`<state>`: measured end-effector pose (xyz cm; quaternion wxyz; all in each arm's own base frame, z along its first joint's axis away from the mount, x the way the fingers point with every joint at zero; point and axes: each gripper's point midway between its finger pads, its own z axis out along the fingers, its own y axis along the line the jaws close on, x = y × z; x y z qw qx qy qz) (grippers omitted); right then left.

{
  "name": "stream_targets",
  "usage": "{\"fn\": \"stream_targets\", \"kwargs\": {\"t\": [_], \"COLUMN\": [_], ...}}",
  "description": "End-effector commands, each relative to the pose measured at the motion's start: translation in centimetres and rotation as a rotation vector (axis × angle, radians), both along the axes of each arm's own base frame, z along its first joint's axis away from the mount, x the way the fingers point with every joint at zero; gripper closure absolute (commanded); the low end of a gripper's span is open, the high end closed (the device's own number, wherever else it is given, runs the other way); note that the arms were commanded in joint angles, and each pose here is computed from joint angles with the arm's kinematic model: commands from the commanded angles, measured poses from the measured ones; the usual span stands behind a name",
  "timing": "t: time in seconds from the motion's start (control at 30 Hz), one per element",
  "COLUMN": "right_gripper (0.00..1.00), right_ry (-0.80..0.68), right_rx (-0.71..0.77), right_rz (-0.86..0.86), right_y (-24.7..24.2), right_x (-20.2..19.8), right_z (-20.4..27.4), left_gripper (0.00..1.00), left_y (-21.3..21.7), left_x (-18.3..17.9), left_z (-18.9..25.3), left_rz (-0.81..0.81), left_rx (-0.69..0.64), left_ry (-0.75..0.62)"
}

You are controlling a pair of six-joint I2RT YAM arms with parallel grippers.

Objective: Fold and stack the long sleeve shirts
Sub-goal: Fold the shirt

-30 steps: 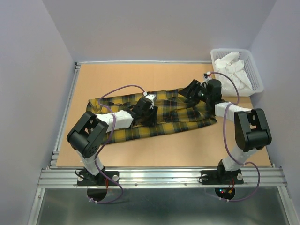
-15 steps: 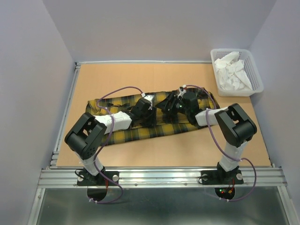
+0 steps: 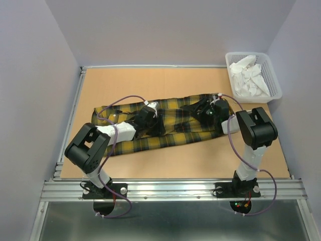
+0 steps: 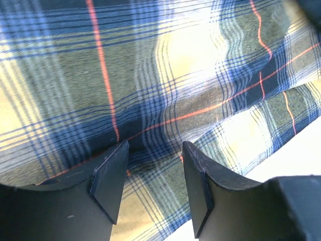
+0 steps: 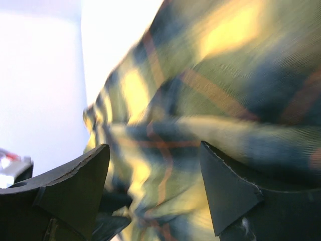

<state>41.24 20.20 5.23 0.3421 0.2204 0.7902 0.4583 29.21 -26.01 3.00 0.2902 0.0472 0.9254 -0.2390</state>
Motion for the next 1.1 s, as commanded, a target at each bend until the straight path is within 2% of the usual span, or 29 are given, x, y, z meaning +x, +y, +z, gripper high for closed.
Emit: {"fn": "stream_targets", "kwargs": {"t": [0.0, 0.07, 0.2, 0.37, 0.4, 0.47, 0.57, 0.6, 0.7, 0.73, 0.8, 0.87, 1.07], "right_gripper": [0.22, 0.22, 0.22, 0.22, 0.22, 0.21, 0.22, 0.24, 0.32, 0.36, 0.46, 0.50, 0.51], "right_ry": [0.045, 0.020, -0.064, -0.065, -0.060, -0.048, 0.017, 0.026, 0.103, 0.088, 0.144, 0.179, 0.273], "right_rx": [-0.120, -0.127, -0.203, -0.371, -0.413, -0.456, -0.478, -0.482, -0.505, -0.517, -0.544, -0.558, -0.588], "right_rz": [-0.122, -0.127, -0.091, -0.140, -0.172, -0.186, -0.169, -0.168, -0.142, -0.145, -0.137, -0.120, -0.074], "right_y": [-6.4, -7.2, -7.8, -10.2, -11.1, -11.8, -12.1, -12.2, -12.2, -12.3, -12.5, -12.3, -10.3], "right_x": [1.1, 1.7, 2.9, 2.0, 1.9, 0.8, -1.4, -2.3, -5.2, -5.9, -7.7, -9.3, -11.4], "right_z": [-3.9, -3.1, 0.6, 4.9, 5.3, 6.8, 7.0, 7.7, 6.8, 7.5, 6.7, 6.0, 3.0], "left_gripper": [0.41, 0.40, 0.31, 0.18, 0.15, 0.09, 0.07, 0.07, 0.07, 0.07, 0.08, 0.09, 0.09], "left_y": [5.1, 4.8, 4.1, 3.2, 2.8, 3.6, 5.6, 7.6, 11.0, 12.9, 14.0, 15.1, 17.1], "left_x": [-5.4, -5.2, -4.5, -1.6, -0.2, 1.8, 3.7, 5.2, 7.2, 8.2, 9.1, 10.4, 13.3], "left_z": [-4.8, -4.3, -1.7, 4.3, 6.9, 10.0, 12.0, 12.5, 11.8, 11.6, 10.7, 9.9, 7.5], "left_rz": [0.028, 0.021, 0.006, 0.008, 0.009, 0.056, 0.109, 0.178, 0.299, 0.361, 0.413, 0.451, 0.510], "left_rx": [0.185, 0.170, 0.135, 0.105, 0.083, 0.081, 0.110, 0.134, 0.167, 0.173, 0.176, 0.188, 0.226], "left_ry": [0.220, 0.211, 0.168, 0.037, -0.022, -0.085, -0.133, -0.151, -0.132, -0.132, -0.113, -0.108, -0.069]}}
